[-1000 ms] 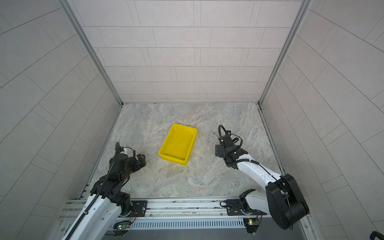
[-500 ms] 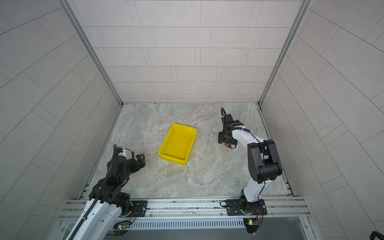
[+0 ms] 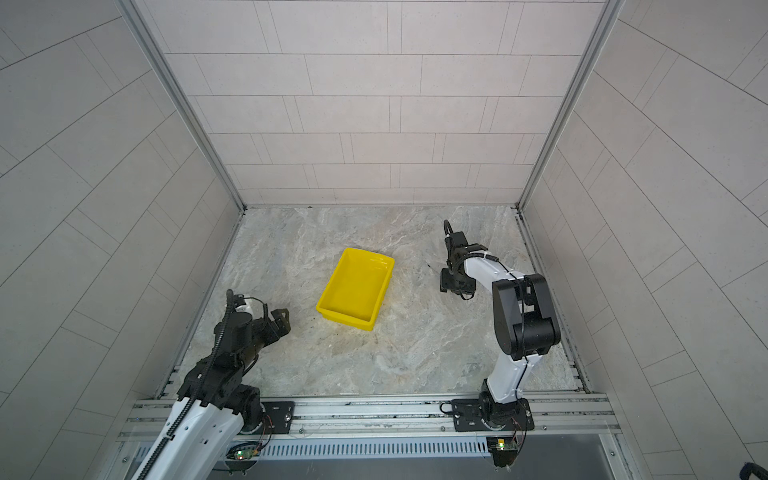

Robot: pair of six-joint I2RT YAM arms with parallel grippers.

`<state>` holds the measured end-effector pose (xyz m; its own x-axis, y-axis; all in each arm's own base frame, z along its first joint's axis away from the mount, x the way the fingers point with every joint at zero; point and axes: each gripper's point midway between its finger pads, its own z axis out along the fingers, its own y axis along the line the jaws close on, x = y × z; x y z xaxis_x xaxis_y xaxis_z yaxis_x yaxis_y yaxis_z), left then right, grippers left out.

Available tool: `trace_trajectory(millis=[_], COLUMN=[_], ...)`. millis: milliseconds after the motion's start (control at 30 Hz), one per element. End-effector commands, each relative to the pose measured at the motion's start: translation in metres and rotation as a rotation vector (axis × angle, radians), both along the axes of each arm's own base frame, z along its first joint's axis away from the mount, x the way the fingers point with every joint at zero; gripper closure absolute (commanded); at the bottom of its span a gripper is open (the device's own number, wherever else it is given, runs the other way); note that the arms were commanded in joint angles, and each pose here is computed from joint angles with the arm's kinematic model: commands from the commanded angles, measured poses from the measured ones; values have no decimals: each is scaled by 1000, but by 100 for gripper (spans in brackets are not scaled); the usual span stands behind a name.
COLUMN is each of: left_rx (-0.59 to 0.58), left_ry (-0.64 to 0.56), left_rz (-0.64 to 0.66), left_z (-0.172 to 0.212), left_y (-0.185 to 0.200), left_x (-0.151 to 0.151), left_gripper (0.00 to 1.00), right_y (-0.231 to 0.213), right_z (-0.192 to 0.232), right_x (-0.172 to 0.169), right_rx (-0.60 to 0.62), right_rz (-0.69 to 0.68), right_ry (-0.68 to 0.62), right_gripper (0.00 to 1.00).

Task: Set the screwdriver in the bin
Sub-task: 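Lower the open right gripper over the screwdriver handle and close it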

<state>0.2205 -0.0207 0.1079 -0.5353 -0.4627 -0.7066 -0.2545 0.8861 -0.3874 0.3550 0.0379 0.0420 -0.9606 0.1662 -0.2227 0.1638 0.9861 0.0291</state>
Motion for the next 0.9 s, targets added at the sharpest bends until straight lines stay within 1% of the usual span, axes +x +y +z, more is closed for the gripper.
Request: trace_trajectory(millis=[0,133,233,267,300,333,367,433,467,533,567,633,667,700,800,833,867], left_rx=[5,5,8,8,8,7,9,8,9,9,9,9,9,10,9,9,9], left_ry=[5,9,13,14,14,13,13,12,11,10,13,18,18,16,15,16,14], left_rz=[20,18,21,20,21,21,23,23,26,25,25,24,25,26,25,25,27], left_z=[-4,-5,-5,-6,-6,-5,-6,-5,-5,-5,-6,-7,-7,-6,-6,-6,-6], left_y=[4,3,4,4,4,4,4,4,5,5,5,4,5,5,5,5,5], left_x=[-2,-1,-1,-1,-1,-1,-1,-1,-1,-1,-1,-1,-1,-1,-1,-1,-1], left_gripper=[2,2,3,3,3,3,3,3,3,3,3,3,3,3,3,3,3], right_y=[1,1,3,4,3,4,4,3,2,2,2,3,4,4,5,5,5], right_z=[-5,-16,-23,-23,-24,-23,-23,-21,-19,-19,-18,-19,-19,-20,-19,-19,-17], right_x=[2,4,3,2,2,2,2,1,2,3,4,4,3,2,-1,-2,-4], right_rx=[8,11,22,24,24,27,30,27,22,20,25,31,33,36,43,43,45], right_rz=[2,0,2,3,1,1,-1,-3,-6,-7,-7,-8,-7,-7,-9,-10,-10], right_ry=[10,34,51,52,49,43,39,28,24,20,18,20,19,21,9,8,7], right_gripper=[36,38,45,49,50,55,58,60,63,66,69,72,78,80,83,88,90])
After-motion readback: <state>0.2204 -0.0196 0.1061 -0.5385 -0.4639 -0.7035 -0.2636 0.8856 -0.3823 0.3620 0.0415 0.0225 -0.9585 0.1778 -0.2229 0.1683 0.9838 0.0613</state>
